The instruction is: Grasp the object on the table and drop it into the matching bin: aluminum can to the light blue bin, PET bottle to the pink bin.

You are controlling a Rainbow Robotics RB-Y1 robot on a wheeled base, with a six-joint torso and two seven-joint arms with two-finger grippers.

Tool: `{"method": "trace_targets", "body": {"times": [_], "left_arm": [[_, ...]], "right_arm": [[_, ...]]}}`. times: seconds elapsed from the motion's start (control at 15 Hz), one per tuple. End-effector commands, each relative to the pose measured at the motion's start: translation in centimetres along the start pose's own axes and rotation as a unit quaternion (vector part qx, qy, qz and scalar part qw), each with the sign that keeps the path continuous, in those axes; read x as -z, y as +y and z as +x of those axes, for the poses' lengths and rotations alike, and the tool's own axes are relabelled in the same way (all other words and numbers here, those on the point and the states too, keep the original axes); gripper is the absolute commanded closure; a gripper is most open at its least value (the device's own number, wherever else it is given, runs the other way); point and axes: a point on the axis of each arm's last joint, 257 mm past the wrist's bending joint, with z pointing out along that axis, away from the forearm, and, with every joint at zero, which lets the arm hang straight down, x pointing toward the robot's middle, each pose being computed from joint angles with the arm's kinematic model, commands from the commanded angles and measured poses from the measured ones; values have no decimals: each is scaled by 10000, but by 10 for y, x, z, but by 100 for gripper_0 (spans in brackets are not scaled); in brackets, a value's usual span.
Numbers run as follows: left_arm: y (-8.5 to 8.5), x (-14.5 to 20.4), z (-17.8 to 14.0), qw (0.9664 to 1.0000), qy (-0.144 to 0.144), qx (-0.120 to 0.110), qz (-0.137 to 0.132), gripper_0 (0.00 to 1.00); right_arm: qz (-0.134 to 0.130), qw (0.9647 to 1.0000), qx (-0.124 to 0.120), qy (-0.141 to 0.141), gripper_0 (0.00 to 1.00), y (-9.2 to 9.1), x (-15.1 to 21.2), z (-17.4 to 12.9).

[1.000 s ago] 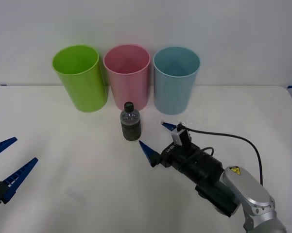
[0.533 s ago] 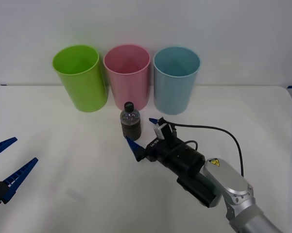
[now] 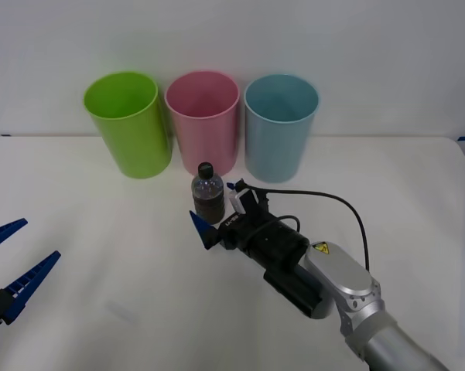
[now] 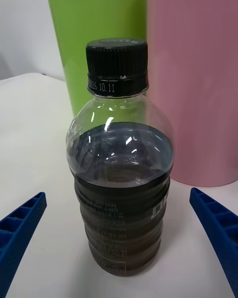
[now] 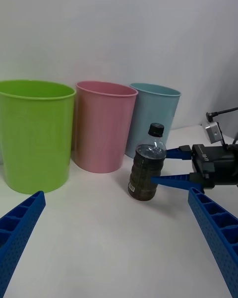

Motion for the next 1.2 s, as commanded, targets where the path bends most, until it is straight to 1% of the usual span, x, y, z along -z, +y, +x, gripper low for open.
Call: {"method": "trace_targets", "body": {"times": [0.07,0.4,0.67,0.73,1.07,1.2], "left_arm": [[0,0,0,10000,0,0,0,0],[0,0,0,10000,0,0,0,0],[0,0,0,10000,0,0,0,0],[0,0,0,10000,0,0,0,0],[0,0,0,10000,0,0,0,0],[0,0,0,10000,0,0,0,0]], "right_arm": [[33,10000,18,59,0,-2,-11,0],[128,9999,53,70,0,1,-21,-6],[159,9998,73,137,0,1,-27,-3],[196,9997,94,116,0,1,-30,-7],[235,9995,111,188,0,0,-31,-1],[211,9995,109,192,0,4,-32,-1]]}}
